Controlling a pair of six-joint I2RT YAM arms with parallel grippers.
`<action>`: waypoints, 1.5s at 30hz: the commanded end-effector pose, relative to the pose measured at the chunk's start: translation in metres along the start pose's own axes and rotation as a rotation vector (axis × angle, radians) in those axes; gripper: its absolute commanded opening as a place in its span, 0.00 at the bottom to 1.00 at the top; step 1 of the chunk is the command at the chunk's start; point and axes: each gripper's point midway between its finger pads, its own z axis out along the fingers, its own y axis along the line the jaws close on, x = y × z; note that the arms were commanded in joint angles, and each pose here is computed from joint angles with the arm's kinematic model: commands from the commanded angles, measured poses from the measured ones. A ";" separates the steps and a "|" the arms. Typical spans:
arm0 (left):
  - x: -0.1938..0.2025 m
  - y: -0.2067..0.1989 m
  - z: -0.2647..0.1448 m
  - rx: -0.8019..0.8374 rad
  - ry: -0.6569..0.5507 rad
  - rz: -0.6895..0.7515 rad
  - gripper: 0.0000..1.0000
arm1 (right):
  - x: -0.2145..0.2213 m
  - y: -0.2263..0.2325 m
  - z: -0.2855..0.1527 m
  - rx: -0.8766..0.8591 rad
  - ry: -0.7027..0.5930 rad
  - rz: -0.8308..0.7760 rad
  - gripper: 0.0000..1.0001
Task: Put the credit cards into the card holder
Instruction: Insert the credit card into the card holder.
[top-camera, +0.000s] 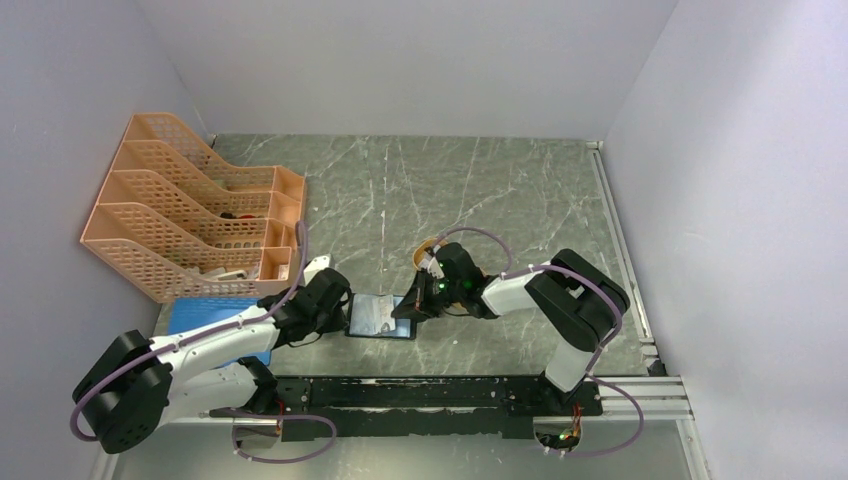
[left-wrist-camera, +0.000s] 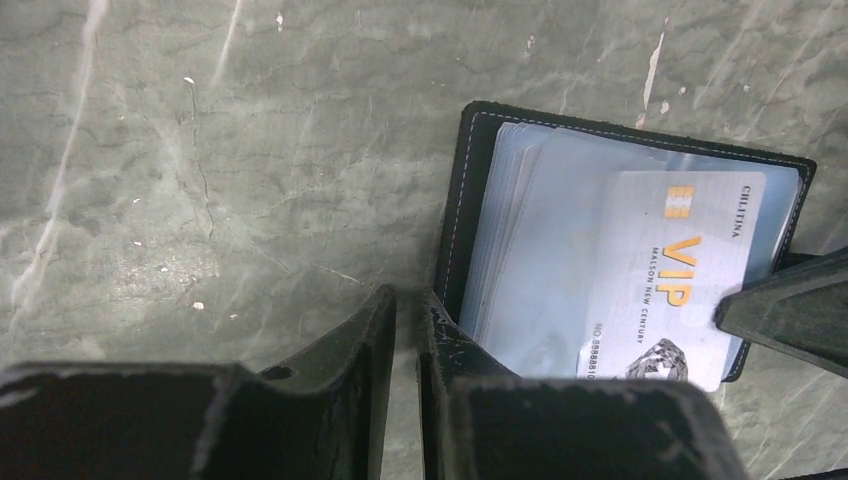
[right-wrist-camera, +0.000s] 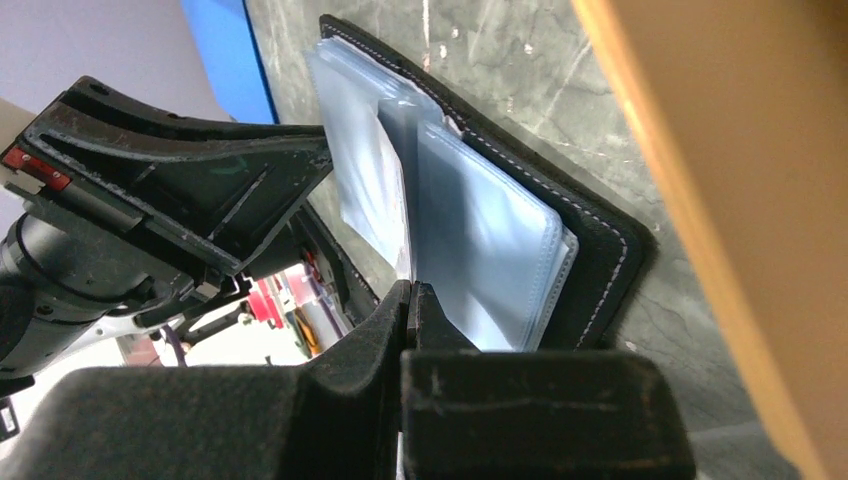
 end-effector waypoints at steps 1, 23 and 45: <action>0.027 0.006 -0.001 0.015 0.104 0.001 0.20 | -0.003 -0.017 0.002 0.068 -0.049 0.014 0.00; 0.028 0.010 -0.002 0.002 0.104 -0.001 0.20 | -0.004 -0.024 -0.008 0.104 -0.098 0.004 0.00; 0.030 0.006 -0.003 0.031 0.113 -0.012 0.20 | 0.001 -0.014 0.001 0.094 -0.075 -0.034 0.00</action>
